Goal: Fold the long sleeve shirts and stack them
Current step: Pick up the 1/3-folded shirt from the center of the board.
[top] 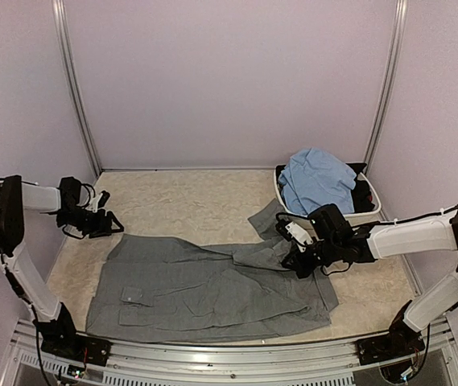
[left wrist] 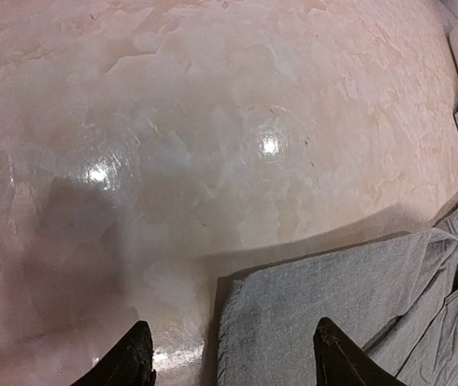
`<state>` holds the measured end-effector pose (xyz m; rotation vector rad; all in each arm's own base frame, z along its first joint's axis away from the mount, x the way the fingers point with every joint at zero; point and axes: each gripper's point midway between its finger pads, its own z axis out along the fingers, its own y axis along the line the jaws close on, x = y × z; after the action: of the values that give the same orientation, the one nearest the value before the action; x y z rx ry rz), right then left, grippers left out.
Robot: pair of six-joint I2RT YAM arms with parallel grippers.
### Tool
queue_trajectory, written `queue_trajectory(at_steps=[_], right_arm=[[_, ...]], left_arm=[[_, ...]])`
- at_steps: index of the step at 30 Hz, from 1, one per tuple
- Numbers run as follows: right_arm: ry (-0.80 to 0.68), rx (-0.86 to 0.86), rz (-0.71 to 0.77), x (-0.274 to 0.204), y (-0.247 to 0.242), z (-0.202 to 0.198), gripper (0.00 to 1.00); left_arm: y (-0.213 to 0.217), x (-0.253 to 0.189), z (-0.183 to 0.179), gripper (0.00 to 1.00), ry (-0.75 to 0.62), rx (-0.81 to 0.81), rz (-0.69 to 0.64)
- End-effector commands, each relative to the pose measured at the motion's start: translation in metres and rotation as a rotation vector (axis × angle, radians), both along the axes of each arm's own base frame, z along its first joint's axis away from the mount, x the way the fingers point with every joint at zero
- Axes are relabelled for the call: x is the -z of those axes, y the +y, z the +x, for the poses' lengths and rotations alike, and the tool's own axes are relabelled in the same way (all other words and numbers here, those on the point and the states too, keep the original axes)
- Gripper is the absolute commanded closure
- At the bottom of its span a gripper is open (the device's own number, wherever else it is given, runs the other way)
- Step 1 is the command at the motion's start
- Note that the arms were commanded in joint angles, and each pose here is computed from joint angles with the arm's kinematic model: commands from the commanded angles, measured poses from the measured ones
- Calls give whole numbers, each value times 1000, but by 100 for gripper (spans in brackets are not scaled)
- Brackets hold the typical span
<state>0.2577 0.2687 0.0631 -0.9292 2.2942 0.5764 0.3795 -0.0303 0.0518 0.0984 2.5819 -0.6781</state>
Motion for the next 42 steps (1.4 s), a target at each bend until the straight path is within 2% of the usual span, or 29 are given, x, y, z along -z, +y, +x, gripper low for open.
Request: queue_trajectory(at_steps=[1, 10, 15, 18, 23, 26, 32, 35, 37, 42], right_arm=[[23, 21, 28, -4, -5, -5, 100], [73, 35, 43, 3, -6, -9, 100], [99, 57, 131, -8, -4, -10, 100], [122, 48, 204, -17, -2, -12, 100], [126, -1, 273, -39, 6, -15, 100], [132, -37, 316, -51, 9, -20, 100], [130, -58, 299, -59, 7, -20, 100], [130, -62, 291, -60, 7, -19, 100], [135, -68, 293, -59, 8, -19, 100], [150, -71, 283, -51, 9, -20, 100]], left_arm=[[-7, 3, 3, 36, 1, 42, -50], [-30, 18, 6, 37, 43, 117, -78], [-32, 4, 12, 37, -14, 123, -65], [-54, -13, 16, 36, -86, 207, -1], [-114, -49, 22, 35, -273, 389, 167], [-142, -60, 25, 34, -331, 496, 233], [-208, -43, -5, 32, -291, 834, 251], [-221, -20, -14, 31, -230, 963, 314], [-221, -5, -11, 31, -192, 989, 346], [-226, 12, -11, 31, -163, 1030, 319]])
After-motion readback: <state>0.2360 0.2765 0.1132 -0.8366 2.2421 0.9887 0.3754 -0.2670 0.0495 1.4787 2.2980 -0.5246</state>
